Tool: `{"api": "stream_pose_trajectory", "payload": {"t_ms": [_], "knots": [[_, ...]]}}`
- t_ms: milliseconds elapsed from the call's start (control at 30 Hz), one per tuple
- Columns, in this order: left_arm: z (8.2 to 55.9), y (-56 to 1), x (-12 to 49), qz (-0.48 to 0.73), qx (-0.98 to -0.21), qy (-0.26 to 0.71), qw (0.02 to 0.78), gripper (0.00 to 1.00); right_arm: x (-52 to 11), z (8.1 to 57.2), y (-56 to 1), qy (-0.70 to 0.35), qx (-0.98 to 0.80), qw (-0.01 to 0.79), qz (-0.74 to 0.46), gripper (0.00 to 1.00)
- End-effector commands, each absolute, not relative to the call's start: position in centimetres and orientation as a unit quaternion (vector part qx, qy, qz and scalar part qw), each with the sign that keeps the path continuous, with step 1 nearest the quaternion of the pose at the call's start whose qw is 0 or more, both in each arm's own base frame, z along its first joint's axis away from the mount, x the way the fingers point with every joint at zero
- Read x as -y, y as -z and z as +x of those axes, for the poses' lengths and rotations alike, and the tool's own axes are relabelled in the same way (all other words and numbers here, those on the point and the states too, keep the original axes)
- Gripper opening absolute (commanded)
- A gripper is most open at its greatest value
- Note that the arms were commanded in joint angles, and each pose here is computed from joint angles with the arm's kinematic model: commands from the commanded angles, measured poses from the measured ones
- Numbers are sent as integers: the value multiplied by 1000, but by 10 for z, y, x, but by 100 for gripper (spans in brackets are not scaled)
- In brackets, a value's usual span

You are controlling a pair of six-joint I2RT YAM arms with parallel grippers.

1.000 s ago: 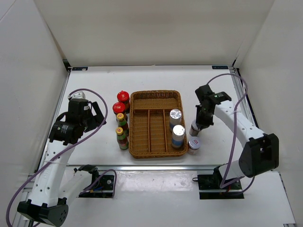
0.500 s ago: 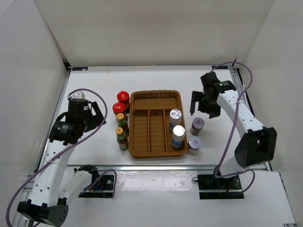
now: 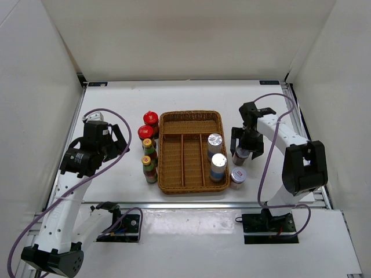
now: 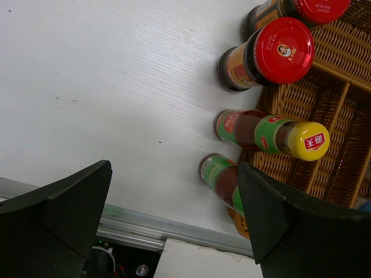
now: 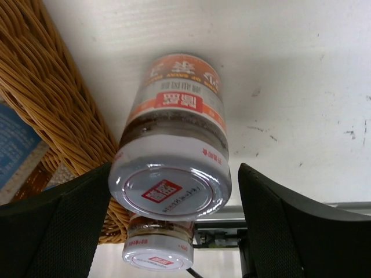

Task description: Organize the condiment bottles

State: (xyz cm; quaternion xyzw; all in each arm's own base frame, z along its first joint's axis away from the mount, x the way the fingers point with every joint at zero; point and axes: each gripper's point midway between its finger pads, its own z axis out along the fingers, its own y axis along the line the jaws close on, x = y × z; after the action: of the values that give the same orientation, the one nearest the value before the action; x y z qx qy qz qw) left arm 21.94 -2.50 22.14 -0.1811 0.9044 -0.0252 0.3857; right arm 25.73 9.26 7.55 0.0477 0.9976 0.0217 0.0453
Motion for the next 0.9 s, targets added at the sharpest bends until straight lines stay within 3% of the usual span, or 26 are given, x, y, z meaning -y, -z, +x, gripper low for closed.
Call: {"api": "stream_pose_trajectory", "payload": {"t_ms": [0,133,167,300,400,633,867], "knots": [[216,-221,23,-185,-902,21,389,100,-90,272,-77,-22,-996,73,41,89],[216,-221,23,-185,-902,21,389,100,-93,275,-64,-20,-998,51,37,70],[216,-221,23,-185,-902,21,389,100,-94,273,-58,-22,-998,38,36,60],[216,-221,23,-185,-902,21,389,100,-97,269,-56,-29,-999,18,32,35],[216,-221,23,-185,-902,21,389,100,-95,278,-75,-21,-998,45,37,23],[217,-221,23,-189,-902,23,389,100,-87,330,-195,-18,-970,230,80,3],[217,-221,22,-190,-901,19,390,100,-146,359,-288,-91,-933,347,-10,0]]}}
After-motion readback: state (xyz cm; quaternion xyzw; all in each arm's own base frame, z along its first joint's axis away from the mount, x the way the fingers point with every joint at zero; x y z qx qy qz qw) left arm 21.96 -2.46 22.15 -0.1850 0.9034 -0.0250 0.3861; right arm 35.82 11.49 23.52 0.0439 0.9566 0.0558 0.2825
